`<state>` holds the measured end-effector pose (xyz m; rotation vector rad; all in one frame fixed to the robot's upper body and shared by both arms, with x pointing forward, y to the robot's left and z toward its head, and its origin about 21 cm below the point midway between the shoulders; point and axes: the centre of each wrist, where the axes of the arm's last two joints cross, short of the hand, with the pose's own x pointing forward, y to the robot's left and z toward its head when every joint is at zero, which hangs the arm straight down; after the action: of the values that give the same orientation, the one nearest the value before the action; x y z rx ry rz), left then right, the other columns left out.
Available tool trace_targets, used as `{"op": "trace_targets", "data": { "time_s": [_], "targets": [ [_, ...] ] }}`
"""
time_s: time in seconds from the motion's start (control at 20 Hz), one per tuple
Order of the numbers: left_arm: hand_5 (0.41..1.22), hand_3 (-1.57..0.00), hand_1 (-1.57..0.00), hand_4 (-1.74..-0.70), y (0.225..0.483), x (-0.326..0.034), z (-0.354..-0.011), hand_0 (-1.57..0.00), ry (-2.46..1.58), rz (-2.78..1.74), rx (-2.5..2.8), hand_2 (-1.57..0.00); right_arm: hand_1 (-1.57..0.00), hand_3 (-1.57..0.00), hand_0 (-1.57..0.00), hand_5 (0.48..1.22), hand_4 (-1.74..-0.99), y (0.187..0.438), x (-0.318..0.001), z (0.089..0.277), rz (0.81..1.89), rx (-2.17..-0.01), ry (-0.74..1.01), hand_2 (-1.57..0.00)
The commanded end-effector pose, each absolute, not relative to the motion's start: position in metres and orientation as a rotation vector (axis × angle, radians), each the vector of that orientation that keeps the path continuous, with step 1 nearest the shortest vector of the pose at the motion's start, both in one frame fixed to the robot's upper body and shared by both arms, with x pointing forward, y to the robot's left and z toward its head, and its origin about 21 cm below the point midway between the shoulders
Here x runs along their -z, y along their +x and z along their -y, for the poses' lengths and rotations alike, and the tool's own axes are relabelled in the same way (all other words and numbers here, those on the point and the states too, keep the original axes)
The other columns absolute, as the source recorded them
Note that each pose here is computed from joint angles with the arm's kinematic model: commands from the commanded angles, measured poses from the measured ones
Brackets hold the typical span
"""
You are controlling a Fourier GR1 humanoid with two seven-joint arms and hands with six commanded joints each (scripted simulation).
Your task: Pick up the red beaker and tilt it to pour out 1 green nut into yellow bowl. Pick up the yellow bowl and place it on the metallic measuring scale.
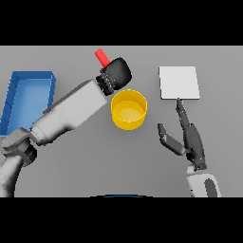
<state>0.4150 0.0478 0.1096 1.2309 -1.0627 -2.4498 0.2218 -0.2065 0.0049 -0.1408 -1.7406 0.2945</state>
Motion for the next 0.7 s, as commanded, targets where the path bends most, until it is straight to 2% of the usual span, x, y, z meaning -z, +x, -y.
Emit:
{"op": "trace_targets", "data": {
  "time_s": [0.0,0.3,0.65],
  "targets": [
    [1.221,-1.57,-1.57,-1.74,0.414,-0.108,-0.048,-1.57,1.26,1.052,2.47,-1.57,0.0,0.0,0.0,0.7,-1.058,0.221,-0.004,0.208,1.749,-0.295,-0.152,0.0],
    [1.221,-1.57,-1.57,-1.73,0.405,-0.104,-0.032,-1.57,1.41,0.959,2.647,-1.57,0.0,0.0,0.0,0.677,-1.082,0.225,-0.005,0.204,1.746,-0.303,-0.186,0.0],
    [1.221,-1.57,-1.57,-1.73,0.404,-0.112,-0.005,-1.57,1.544,0.777,2.837,-1.57,0.0,0.0,0.0,0.681,-1.047,0.225,-0.006,0.204,1.768,-0.31,-0.198,0.0]
  ]
}}
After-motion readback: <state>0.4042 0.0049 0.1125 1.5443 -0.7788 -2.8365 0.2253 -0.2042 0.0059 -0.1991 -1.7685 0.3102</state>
